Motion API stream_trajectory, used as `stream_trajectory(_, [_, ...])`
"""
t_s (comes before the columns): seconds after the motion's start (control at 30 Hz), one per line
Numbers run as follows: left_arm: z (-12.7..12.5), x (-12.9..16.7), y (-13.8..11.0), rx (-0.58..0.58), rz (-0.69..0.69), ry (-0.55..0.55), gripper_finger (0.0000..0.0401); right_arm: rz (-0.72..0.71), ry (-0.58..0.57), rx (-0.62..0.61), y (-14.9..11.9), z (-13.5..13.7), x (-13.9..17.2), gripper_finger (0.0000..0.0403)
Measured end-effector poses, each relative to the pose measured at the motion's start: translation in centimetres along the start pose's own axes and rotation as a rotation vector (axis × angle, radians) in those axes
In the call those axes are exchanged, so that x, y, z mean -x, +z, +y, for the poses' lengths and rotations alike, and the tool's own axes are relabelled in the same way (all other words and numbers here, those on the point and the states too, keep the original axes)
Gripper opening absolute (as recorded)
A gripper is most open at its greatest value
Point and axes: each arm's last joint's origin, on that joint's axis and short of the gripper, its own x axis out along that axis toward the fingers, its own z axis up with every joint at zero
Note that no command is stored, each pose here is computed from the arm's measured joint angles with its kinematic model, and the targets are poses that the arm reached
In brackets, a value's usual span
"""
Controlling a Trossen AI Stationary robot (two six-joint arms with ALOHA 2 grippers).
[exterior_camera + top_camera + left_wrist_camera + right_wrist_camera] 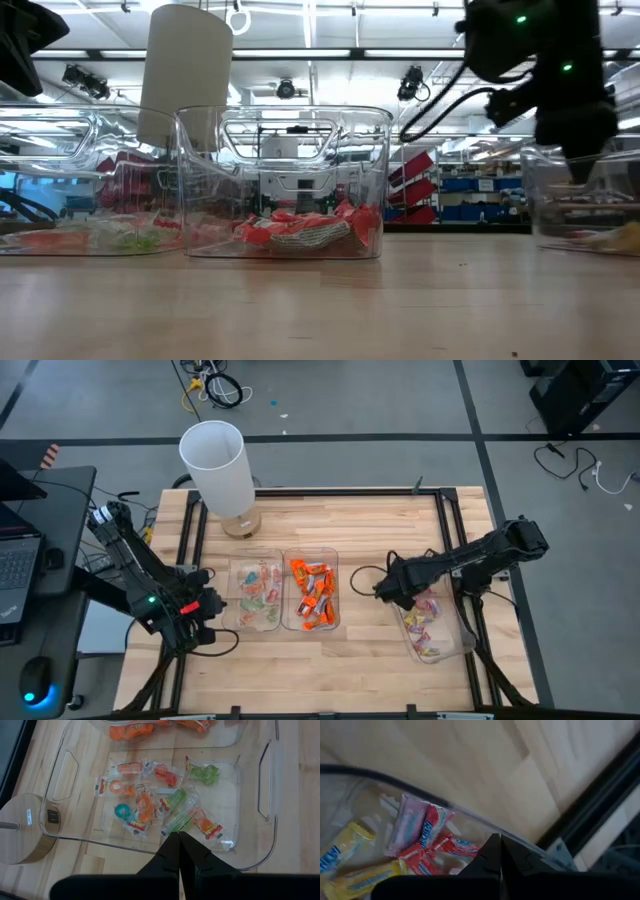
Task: Sort candy
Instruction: Move the bottom right transparent bin to the top right of the table
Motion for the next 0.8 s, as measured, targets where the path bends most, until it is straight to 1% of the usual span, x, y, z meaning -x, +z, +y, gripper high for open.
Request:
stream_trajectory(0.2, [0.0,0.0,0.0,0.0,-0.001,0.001,0.0,-0.035,0.042,-0.027,2.7,-1.2,-0.7,0.0])
stream_trajectory(0.3, [0.0,0.0,0.0,-0.001,-0.001,0.001,0.0,-0.057,0.043,-0.056,4.0,-2.1,-1.1,0.0])
stream_trajectory(0.63, [0.0,0.0,0.0,-0.004,-0.002,0.002,0.0,-0.086,0.065,-0.146,7.9,-5.8,-2.7,0.0])
stream_trajectory(0.8, [0.0,0.0,0.0,-0.005,-0.005,0.004,0.0,-0.121,0.1,-0.171,9.7,-7.8,-3.8,0.0])
